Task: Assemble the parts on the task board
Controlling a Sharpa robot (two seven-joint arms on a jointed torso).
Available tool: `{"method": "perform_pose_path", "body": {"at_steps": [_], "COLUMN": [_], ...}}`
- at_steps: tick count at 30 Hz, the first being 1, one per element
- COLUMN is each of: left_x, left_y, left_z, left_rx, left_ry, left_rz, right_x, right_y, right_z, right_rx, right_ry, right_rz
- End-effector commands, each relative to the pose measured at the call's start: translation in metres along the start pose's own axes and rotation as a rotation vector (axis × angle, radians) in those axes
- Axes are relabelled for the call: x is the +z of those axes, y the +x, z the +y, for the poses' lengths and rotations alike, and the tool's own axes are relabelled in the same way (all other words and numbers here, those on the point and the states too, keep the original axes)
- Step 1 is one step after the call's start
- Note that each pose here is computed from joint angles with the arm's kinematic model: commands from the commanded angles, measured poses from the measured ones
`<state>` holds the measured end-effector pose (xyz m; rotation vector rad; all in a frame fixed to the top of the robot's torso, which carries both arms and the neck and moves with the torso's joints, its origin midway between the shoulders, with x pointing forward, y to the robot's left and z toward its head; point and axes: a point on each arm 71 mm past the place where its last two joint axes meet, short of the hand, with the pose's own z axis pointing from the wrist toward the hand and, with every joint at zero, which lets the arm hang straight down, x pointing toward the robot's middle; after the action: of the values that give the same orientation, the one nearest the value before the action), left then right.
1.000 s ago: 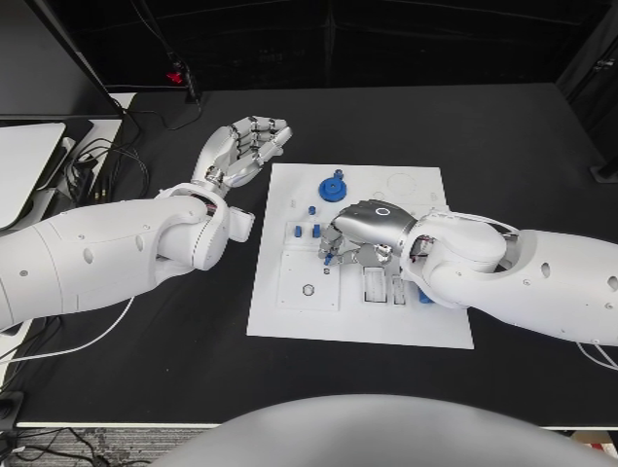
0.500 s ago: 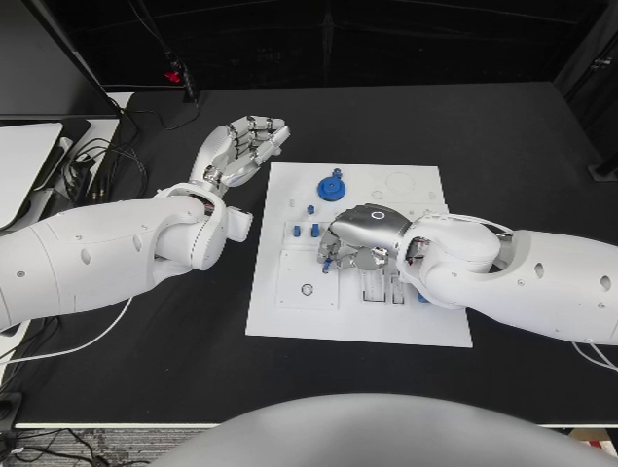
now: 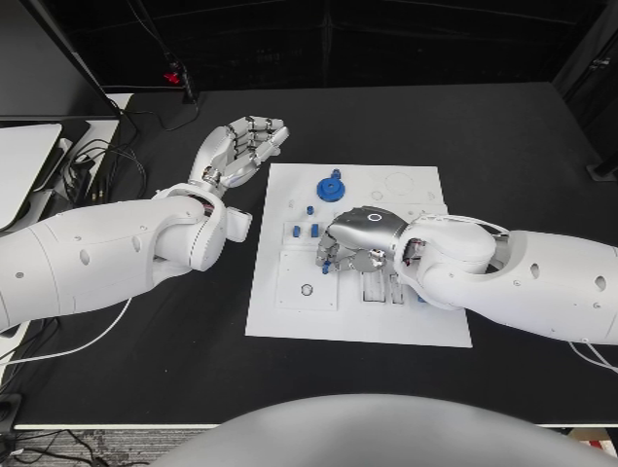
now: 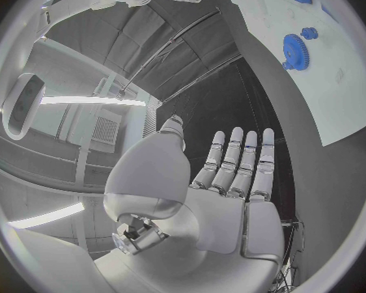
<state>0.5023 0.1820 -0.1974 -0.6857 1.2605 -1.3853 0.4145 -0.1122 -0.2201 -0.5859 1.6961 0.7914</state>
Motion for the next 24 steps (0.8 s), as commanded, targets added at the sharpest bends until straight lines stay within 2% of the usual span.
{"method": "perform_pose_path", "body": {"at_steps": [1,14,24], "left_x": [0.0003,-0.0001,0.0], "left_y": [0.0004,-0.0004,-0.0004], "left_z": [-0.0074,-0.0071,-0.0069], "left_rx": [-0.005,-0.004,-0.004], "left_ry": [0.094,0.092,0.091], "left_rz": [0.004,0.003,0.003], "right_x": [0.0005,0.0006,0.0008], "right_y": [0.0006,0.0028,0.0017], "right_z": [0.0006,0.0016,0.0024], "right_rx": [-0.011,-0.023,-0.022], "right_ry": [0.0,0.002,-0.018], "right_rz": [0.015,0.045,0.025]}}
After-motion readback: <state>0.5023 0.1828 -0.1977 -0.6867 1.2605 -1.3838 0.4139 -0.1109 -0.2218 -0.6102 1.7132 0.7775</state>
